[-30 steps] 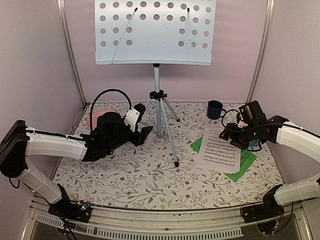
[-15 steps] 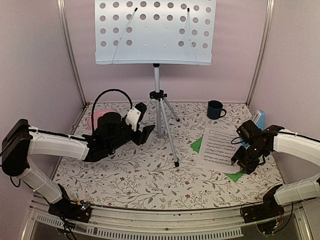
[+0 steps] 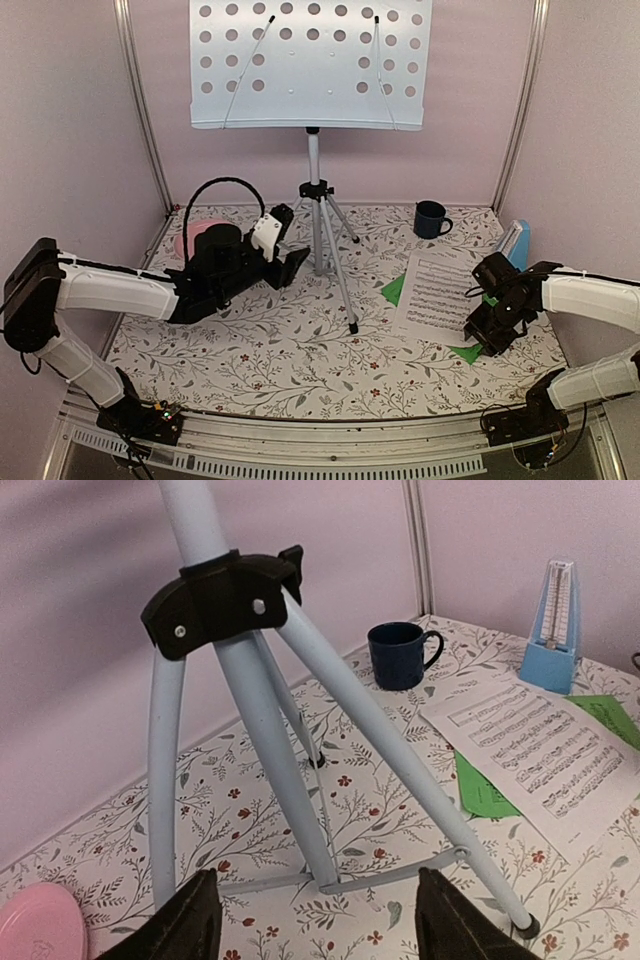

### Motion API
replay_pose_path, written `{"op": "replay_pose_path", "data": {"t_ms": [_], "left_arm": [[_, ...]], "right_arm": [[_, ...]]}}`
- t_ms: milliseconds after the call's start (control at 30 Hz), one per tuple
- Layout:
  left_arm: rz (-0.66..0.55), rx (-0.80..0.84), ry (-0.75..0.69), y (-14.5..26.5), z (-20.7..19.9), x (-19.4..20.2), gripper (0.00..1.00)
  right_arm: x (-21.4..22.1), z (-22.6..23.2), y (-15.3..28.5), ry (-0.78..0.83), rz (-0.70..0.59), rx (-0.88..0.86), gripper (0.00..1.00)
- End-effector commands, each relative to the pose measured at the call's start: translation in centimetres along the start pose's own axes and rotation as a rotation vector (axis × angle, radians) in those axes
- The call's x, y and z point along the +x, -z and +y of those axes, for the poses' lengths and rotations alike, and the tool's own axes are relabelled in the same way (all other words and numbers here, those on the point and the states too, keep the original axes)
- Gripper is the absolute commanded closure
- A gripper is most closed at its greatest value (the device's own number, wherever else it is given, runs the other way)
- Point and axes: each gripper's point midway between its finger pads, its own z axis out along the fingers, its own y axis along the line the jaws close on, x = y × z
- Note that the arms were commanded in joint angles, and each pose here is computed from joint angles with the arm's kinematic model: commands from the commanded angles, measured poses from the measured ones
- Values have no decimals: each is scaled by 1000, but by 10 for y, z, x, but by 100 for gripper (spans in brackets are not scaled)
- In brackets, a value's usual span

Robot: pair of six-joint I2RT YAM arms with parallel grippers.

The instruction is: Set up the instrument practice props

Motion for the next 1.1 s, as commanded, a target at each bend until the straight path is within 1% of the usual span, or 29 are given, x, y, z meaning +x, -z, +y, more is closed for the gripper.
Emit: {"op": "replay_pose_path", "data": {"t_ms": [0, 267, 433, 667, 900, 967, 1067], "left_arm": [[-27, 13, -12, -4, -7, -7, 33], [-17, 8, -24, -6, -7, -3, 33], [-12, 9, -28, -7, -7, -1, 33], [-2, 14, -34, -11, -9, 4, 33], [-4, 16, -37, -9, -9, 3, 33], [-8, 12, -36, -8, -8, 2, 32], [-12, 12, -35, -8, -8, 0, 33]], "right_arm": [[-11, 1, -4, -42, -42, -3, 59], [-15, 1, -9, -70, -34, -5, 71], [-19, -1, -13, -85, -34, -4, 73], [-16, 0, -22, -84, -11, 5, 73], [-20, -2, -23, -84, -35, 9, 77], [-21, -4, -23, -91, -43, 10, 80], [-23, -6, -24, -95, -53, 16, 88]]}}
